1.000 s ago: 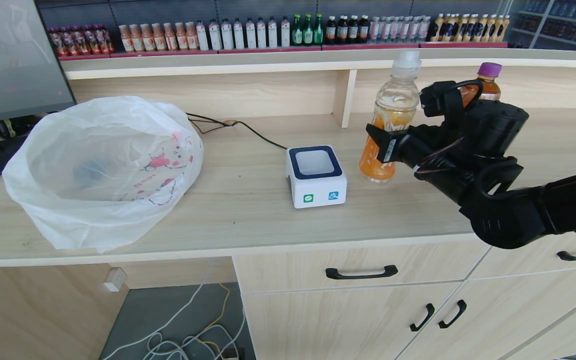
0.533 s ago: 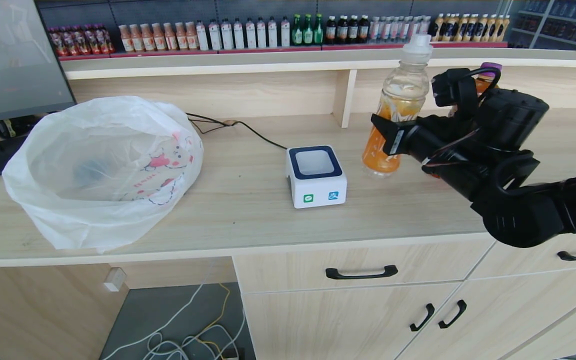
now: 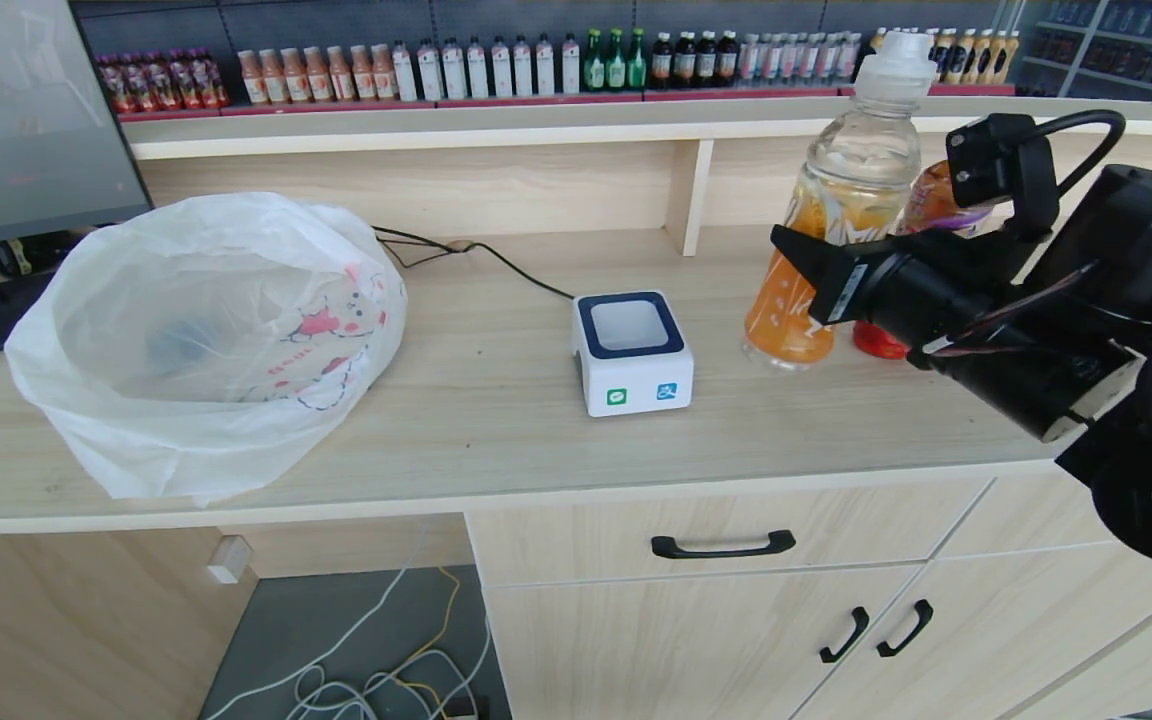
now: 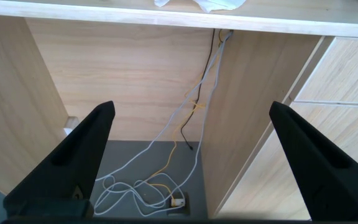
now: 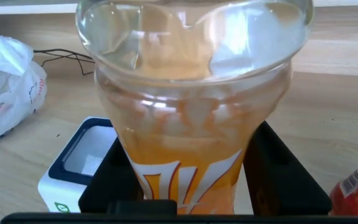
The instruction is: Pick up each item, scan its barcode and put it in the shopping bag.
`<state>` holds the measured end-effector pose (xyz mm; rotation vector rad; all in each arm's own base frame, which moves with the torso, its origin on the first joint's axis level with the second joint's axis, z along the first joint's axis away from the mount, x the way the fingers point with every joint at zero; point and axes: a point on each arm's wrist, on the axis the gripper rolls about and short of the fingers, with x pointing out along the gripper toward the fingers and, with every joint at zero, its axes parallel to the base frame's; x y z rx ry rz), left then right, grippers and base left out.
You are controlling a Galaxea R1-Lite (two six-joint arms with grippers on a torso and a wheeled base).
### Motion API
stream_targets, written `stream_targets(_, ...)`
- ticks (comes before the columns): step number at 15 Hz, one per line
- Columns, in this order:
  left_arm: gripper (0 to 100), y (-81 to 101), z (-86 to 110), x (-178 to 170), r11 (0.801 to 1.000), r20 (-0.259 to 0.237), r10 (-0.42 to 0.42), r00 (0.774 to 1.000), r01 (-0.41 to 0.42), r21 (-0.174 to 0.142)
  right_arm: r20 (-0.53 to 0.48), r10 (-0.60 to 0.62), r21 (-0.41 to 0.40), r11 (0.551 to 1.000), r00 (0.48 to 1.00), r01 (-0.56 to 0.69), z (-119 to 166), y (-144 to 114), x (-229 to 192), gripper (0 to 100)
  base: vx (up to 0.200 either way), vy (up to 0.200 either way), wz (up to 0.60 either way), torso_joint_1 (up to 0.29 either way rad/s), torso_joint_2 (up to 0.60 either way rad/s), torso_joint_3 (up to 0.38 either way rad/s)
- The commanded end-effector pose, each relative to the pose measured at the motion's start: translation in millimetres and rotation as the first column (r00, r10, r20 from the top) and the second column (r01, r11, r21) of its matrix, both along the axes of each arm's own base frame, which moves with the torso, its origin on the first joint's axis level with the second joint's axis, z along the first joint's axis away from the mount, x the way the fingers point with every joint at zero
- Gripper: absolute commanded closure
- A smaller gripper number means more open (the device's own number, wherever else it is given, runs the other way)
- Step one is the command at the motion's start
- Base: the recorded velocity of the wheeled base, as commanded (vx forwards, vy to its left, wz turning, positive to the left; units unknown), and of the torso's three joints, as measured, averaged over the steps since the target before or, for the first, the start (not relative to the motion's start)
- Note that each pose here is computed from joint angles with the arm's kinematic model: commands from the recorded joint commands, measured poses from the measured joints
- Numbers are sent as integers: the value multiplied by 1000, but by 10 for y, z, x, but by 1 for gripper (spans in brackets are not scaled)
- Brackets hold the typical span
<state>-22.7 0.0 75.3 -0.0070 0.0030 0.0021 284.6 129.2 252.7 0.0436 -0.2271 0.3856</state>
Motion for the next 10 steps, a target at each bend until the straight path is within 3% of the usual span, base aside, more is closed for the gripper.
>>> stream_targets(1, 0, 0, 0, 0, 1000, 0, 1, 1000, -1, -1, 18, 16, 12, 1000, 1000, -16, 76, -88, -309, 100, 0, 0, 0, 0, 0, 0)
stream_targets(4, 0, 0, 0, 0, 1000, 0, 1, 1000, -1, 1, -21, 21, 10, 1000, 1000, -20, -59, -166, -472, 100, 0, 0, 0, 0, 0, 0)
stream_targets(10, 0, 0, 0, 0, 1000, 0, 1, 1000, -1, -1, 5, 72, 28, 997, 997, -73, -365, -139, -723, 100, 0, 0, 0, 0, 0, 0)
